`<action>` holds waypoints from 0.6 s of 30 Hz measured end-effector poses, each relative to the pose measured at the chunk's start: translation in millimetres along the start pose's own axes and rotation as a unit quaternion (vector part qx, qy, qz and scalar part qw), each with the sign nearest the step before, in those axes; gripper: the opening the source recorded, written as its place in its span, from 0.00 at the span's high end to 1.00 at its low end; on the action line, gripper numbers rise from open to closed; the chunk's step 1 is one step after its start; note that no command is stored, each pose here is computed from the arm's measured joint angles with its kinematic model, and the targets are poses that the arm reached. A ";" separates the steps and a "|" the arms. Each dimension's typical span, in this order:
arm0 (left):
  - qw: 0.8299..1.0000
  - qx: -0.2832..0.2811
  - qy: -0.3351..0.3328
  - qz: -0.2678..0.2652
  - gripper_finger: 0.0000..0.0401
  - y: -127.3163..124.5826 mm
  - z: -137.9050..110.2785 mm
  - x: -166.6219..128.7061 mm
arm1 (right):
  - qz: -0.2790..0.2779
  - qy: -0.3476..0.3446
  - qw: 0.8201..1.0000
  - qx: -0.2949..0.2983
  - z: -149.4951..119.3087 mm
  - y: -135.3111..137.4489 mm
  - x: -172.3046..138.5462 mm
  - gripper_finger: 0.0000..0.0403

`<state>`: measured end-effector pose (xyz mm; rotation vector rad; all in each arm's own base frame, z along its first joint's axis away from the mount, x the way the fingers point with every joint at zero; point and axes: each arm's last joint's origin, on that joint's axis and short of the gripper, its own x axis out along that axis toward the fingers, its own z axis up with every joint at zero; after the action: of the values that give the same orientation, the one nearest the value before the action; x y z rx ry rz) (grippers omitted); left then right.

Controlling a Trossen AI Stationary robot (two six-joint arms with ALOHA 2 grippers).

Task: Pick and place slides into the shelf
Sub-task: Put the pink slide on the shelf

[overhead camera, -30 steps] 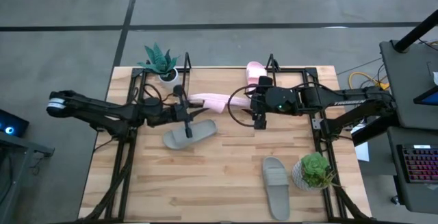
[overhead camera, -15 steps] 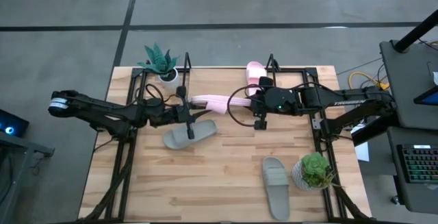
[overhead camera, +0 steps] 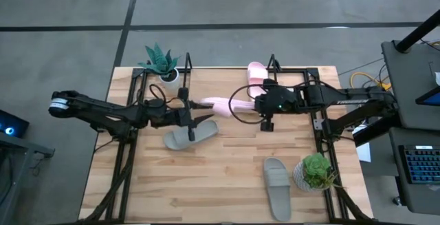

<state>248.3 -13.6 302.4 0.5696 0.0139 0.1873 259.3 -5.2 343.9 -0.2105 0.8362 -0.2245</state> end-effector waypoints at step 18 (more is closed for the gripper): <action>0.915 0.389 0.089 0.057 0.49 -9.9 -10.7 14.5 | 0.138 0.046 0.974 0.174 -8.2 -37.5 -2.4 0.86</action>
<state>263.6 -13.4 288.6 1.3513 0.2420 0.3505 247.3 -41.1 350.4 0.2461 0.8930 -0.1162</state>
